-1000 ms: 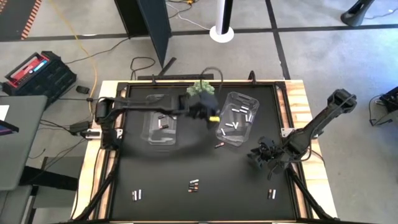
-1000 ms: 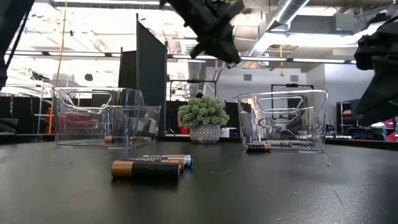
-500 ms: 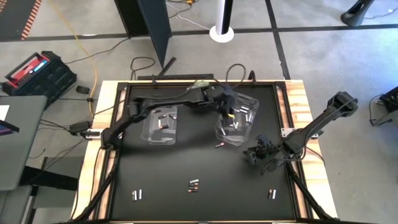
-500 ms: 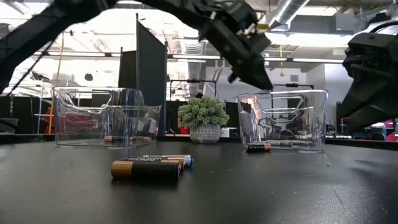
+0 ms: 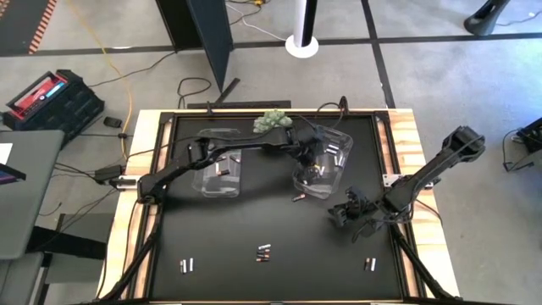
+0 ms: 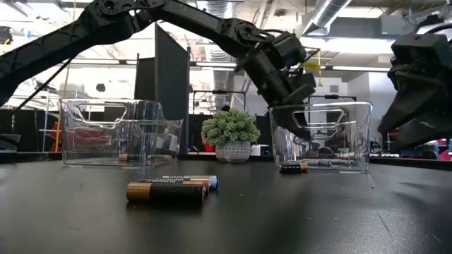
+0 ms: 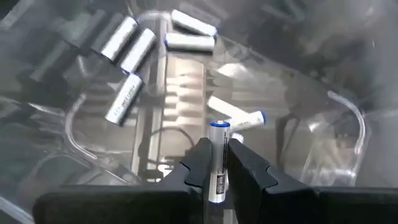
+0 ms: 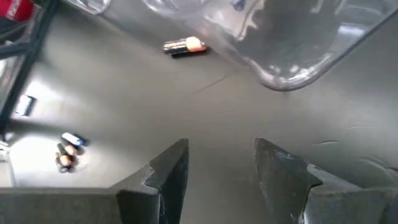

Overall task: Sort batteries
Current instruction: Put the white-blue battery into the right transparent bin

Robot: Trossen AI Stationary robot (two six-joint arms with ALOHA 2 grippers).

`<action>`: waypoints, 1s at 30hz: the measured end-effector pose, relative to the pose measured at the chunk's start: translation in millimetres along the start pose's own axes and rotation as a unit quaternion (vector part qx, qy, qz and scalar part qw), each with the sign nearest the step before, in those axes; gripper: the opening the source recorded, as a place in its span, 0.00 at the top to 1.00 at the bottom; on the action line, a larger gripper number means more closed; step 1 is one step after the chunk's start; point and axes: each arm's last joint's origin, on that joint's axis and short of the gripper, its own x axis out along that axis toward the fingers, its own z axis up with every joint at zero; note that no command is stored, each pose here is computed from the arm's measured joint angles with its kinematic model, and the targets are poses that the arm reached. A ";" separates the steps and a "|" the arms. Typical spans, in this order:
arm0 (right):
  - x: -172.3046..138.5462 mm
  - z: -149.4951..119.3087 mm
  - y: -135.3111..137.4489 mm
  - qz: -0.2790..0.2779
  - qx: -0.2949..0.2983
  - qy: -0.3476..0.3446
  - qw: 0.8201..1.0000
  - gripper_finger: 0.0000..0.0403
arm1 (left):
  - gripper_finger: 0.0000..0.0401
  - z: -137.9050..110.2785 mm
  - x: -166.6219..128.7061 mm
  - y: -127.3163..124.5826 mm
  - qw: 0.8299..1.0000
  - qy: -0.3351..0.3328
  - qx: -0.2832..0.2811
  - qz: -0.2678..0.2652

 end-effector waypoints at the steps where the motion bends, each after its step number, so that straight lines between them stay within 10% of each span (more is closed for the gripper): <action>1: 0.7 -0.5 -0.5 -0.002 -0.002 0.000 1.000 0.50 | 0.91 -1.1 0.2 -0.1 1.000 0.005 0.003 -0.001; 30: 4.7 -3.6 3.9 0.013 0.014 0.000 1.000 0.50 | 0.78 -7.0 3.0 -3.7 0.999 0.027 -0.027 0.001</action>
